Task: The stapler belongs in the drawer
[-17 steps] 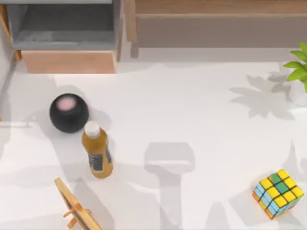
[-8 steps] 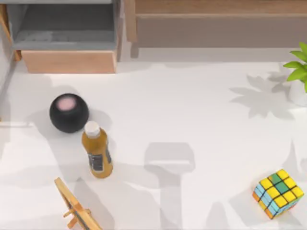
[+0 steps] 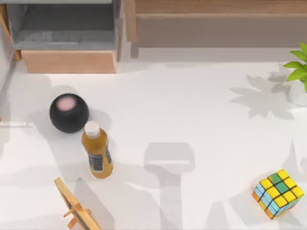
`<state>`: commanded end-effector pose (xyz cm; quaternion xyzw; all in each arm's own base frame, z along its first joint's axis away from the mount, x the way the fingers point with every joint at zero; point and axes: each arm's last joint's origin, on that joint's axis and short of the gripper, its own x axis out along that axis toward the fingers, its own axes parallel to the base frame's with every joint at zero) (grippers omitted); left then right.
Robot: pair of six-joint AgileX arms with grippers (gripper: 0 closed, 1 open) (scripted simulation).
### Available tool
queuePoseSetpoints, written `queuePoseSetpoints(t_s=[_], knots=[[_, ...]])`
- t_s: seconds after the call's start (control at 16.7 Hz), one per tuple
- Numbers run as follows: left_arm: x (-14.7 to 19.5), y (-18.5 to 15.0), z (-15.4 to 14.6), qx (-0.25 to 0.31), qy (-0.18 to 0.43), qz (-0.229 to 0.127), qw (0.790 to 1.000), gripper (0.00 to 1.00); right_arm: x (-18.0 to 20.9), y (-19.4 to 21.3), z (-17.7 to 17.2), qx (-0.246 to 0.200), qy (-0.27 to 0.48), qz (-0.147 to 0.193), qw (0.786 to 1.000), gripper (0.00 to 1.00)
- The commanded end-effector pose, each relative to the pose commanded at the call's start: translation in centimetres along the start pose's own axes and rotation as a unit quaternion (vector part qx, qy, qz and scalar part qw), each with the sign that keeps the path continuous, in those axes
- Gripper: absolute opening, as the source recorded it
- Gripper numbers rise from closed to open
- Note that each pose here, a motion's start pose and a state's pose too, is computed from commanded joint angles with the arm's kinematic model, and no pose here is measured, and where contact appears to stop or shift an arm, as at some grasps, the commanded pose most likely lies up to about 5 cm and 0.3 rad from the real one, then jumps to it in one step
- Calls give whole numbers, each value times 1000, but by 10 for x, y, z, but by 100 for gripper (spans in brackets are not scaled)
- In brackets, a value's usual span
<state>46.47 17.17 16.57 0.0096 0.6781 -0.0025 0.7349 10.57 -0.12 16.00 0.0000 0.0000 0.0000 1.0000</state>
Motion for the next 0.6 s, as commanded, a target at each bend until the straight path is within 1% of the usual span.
queuePoseSetpoints(t_s=[0.24, 0.3, 0.6], knots=[[0, 0, 0, 0, 0, 0, 1000, 98, 0, 0, 0, 0, 0, 0, 1000, 100], [0, 0, 0, 0, 0, 0, 1000, 100, 0, 0, 0, 0, 0, 0, 1000, 100], [0, 0, 0, 0, 0, 0, 1000, 100, 0, 0, 0, 0, 0, 0, 1000, 100]])
